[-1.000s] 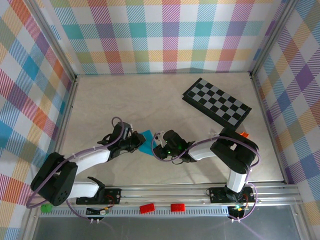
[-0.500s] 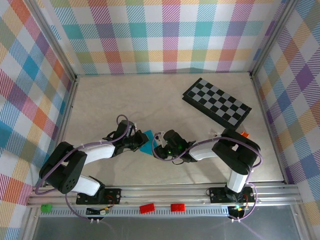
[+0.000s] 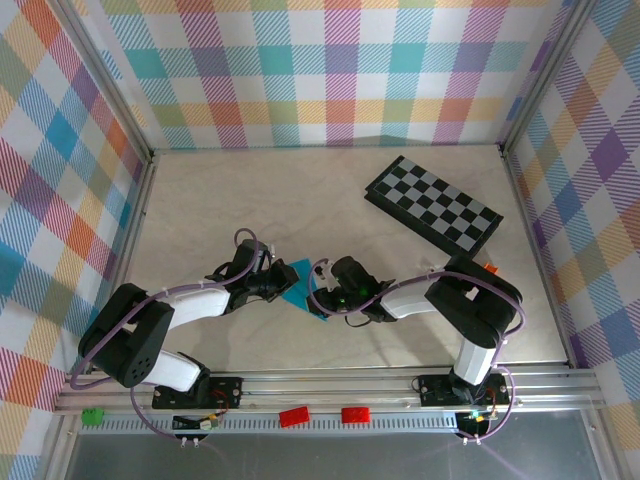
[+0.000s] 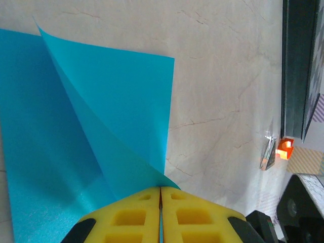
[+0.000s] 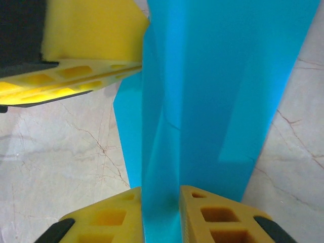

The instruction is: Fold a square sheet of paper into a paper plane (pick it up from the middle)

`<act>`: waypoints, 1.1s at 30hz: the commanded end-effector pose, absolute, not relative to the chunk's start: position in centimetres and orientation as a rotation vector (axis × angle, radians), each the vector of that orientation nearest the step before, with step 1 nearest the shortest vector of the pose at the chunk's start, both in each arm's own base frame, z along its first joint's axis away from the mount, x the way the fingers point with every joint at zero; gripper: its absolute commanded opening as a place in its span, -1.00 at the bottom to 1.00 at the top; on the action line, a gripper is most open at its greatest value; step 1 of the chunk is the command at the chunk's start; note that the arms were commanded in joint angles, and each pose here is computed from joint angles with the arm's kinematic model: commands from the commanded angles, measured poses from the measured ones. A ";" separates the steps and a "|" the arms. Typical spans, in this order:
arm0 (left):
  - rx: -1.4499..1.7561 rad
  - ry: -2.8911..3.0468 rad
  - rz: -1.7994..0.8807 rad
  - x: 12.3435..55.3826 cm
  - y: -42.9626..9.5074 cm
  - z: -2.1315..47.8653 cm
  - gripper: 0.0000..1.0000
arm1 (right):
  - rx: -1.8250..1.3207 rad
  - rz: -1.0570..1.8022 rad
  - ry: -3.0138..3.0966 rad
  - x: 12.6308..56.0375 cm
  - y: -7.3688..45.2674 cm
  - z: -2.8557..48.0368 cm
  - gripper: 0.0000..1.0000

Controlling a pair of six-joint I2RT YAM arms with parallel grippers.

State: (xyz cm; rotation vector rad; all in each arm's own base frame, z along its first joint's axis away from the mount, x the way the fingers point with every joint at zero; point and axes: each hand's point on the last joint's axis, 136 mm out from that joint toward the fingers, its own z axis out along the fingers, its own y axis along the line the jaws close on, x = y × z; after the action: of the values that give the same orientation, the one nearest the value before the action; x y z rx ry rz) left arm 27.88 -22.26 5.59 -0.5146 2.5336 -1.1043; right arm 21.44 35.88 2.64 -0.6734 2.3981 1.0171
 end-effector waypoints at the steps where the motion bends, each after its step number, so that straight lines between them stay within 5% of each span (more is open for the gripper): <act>1: -0.438 2.506 -1.144 28.2 -23.2 6.6 -0.84 | -0.650 1.049 2.442 20.7 35.6 1.8 -0.61; 16: -0.526 2.461 -1.022 27.4 -20.5 7.7 -0.78 | -0.611 1.006 2.443 21.2 34.9 1.9 -0.86; 33: -0.590 2.549 -0.995 26.1 -20.1 4.5 -0.84 | -0.549 1.122 2.403 21.1 35.6 3.3 -0.90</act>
State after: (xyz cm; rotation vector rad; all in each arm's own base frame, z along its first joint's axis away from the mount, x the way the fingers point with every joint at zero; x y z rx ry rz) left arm 26.58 -19.68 4.93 -0.5883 2.5364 -0.9684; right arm 21.26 35.36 2.35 -0.5613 2.4239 1.0722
